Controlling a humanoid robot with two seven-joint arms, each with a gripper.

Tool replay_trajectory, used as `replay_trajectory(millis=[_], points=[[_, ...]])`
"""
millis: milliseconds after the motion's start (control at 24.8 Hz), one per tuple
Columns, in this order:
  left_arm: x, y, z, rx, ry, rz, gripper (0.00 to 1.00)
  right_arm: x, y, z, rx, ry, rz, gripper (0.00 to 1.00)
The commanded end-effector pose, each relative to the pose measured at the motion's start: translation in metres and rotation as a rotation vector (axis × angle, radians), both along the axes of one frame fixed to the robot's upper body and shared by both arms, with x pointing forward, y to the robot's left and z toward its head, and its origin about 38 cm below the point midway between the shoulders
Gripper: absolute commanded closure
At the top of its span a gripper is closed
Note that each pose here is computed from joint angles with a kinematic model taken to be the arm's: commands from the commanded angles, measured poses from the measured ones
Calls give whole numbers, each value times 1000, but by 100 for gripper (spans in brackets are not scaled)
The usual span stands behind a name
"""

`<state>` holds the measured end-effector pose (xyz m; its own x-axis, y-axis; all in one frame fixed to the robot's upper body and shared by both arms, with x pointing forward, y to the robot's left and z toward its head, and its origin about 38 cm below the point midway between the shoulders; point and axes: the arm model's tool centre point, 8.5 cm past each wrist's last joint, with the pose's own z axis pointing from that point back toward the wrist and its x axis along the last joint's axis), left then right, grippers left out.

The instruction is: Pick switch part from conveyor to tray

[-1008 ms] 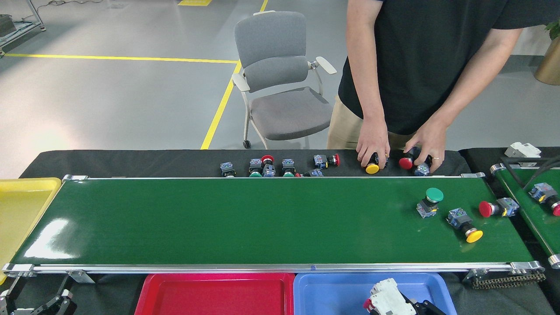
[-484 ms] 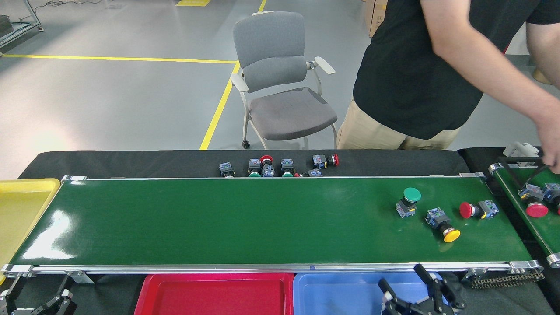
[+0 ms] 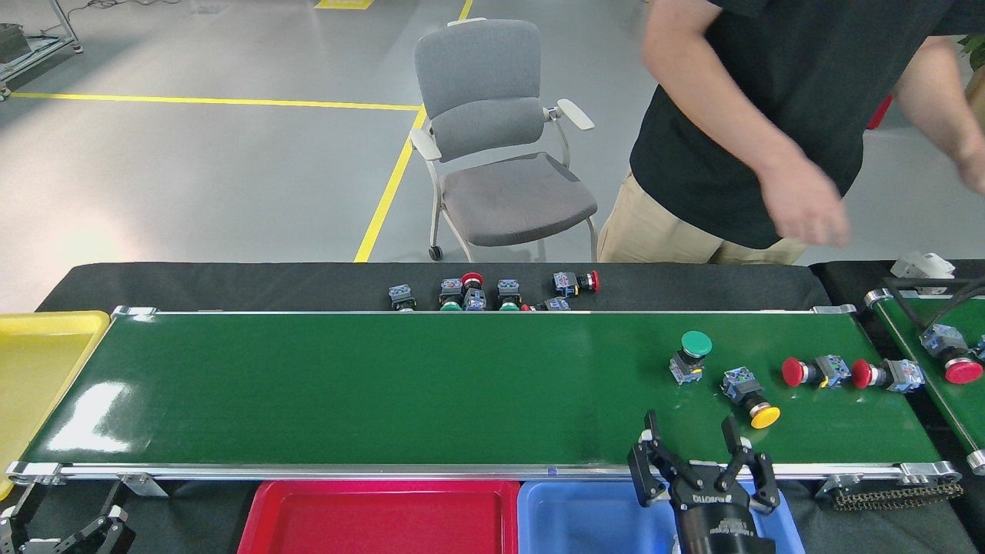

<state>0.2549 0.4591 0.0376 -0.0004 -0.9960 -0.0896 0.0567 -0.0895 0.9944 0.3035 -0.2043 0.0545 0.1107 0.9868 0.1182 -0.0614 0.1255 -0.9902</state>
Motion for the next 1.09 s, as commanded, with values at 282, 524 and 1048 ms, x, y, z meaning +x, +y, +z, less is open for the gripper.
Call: replay_trajectory(millis=[282,524,1048], points=[[4,2,8,11,-26,-2,0,-7,-9,0,-42,-15,43,0],[6,-1,8,9,-26,-11,0,44,2,36,-22,-27,70,1],[13,-8,8,8,-27,-36,0,107,107,19,-3,177,221,10]])
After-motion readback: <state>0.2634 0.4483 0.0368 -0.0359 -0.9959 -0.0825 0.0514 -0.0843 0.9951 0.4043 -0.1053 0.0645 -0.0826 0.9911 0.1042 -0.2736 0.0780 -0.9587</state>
